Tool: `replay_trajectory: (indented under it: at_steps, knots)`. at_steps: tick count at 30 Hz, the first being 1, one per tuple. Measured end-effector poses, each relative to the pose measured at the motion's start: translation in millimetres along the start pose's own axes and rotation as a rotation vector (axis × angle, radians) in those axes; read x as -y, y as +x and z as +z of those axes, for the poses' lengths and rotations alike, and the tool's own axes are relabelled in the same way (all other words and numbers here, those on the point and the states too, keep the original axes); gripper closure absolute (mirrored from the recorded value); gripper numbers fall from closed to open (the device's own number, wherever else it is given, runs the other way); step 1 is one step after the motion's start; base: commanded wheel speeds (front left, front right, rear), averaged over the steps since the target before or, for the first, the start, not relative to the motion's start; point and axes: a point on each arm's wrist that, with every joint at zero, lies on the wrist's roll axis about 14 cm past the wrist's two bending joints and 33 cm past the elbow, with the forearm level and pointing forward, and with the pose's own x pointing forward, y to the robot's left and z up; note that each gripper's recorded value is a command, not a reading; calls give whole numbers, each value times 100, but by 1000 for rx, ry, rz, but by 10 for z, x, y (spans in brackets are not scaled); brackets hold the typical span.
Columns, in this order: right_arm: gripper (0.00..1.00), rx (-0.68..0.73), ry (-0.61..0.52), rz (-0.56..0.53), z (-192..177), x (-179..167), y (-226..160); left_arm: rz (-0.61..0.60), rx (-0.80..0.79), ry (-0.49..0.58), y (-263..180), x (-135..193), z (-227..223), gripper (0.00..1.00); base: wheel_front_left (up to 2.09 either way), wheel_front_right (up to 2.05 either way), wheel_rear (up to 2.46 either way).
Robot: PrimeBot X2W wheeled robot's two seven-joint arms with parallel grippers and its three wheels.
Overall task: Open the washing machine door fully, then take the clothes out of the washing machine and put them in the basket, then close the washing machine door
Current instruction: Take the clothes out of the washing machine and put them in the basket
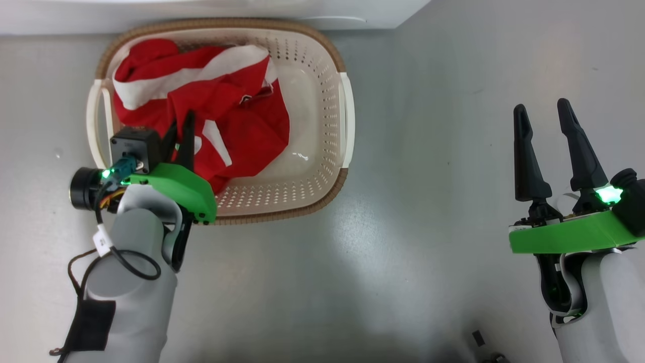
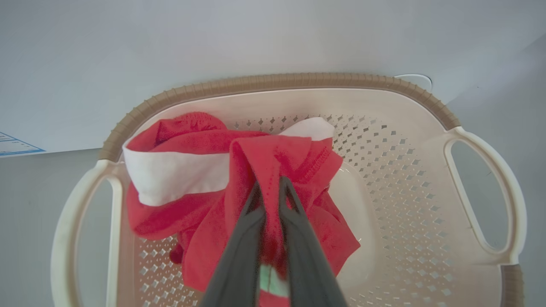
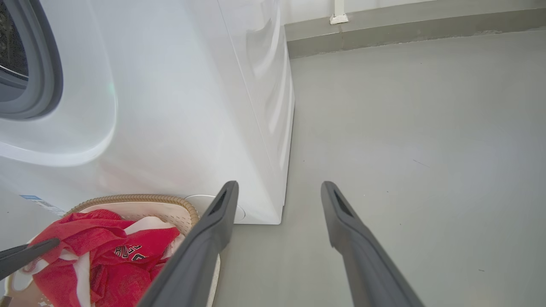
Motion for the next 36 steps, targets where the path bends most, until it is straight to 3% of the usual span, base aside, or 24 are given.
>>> replay_trajectory:
  at_steps: [1, 16, 36]
  knots:
    - [0, 3, 0, 1, 16, -6, -1, 0, 4, 0, -8, 0, 20, 0, 0, 0, 0]
    - [0, 70, -19, 34, 364, -152, -120, 23, 107, -23, -359, -26, 401, 0, 0, 0, 0]
    - [0, 152, -28, 64, 811, -304, -608, 79, 404, -14, -1326, -131, 1228, 0, 0, 0, 0]
